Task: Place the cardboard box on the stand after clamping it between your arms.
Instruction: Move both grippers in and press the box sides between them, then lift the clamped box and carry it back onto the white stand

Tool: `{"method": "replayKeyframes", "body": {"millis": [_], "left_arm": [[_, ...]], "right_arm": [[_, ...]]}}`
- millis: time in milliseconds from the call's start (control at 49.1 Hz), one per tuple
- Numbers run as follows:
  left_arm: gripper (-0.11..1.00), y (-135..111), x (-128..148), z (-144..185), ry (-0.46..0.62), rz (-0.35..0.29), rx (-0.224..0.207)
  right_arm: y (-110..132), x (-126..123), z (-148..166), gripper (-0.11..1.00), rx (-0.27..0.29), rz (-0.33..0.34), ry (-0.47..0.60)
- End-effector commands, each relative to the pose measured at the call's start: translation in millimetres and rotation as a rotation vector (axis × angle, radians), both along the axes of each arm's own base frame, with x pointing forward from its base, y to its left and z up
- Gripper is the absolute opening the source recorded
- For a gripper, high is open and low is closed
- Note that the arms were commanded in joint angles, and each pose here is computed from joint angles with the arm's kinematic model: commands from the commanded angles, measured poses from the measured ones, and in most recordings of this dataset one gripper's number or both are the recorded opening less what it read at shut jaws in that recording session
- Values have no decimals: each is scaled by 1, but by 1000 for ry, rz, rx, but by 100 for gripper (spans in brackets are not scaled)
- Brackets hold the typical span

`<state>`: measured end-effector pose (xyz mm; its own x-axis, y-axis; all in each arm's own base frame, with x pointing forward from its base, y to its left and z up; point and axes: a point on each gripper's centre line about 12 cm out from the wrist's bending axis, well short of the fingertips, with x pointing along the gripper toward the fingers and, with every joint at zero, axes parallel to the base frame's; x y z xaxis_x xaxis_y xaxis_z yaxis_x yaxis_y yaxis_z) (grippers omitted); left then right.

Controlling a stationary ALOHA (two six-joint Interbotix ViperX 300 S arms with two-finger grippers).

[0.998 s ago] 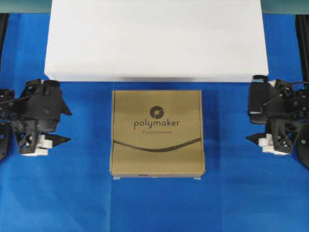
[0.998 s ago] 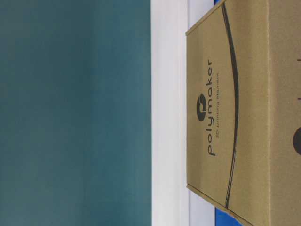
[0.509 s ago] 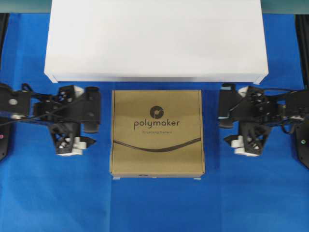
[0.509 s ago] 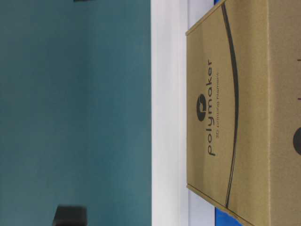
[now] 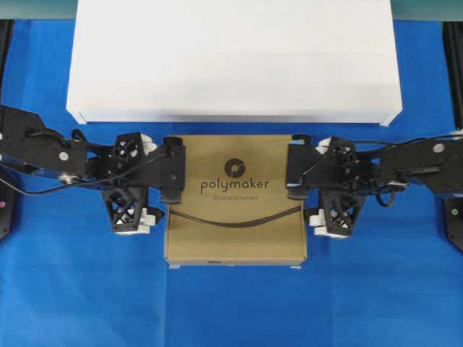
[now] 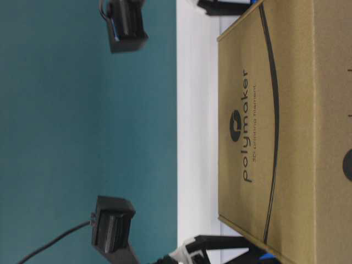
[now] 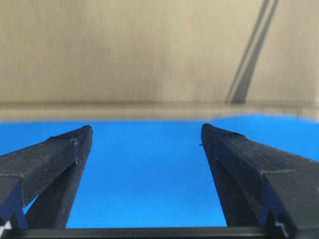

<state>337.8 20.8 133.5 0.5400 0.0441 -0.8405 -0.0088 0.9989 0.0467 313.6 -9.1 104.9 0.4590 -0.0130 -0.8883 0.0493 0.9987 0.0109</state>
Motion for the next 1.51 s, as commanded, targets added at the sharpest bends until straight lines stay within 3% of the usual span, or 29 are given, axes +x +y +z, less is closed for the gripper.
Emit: {"method": "replayKeyframes", "body": {"millis": [0,387,489,713,1120,1222,1486], "left_arm": [[85,-1,10,7,-38,-9,5],[85,2,24,15,-76,-14,14],[84,2,29,23,-97,-15,17],[84,3,37,60,-123,-9,20],[84,6,33,199,-215,12,32],[84,8,30,207,-191,24,29],[84,20,33,197,-155,54,31]], "right_arm": [[1,14,9,98,-6,11,-60],[1,21,12,98,-28,48,-81],[0,25,19,98,-20,33,-99],[0,37,65,98,-2,18,-138],[-3,29,189,98,28,-3,-200],[-7,25,203,98,27,-12,-214],[-20,28,202,98,26,-45,-240]]}}
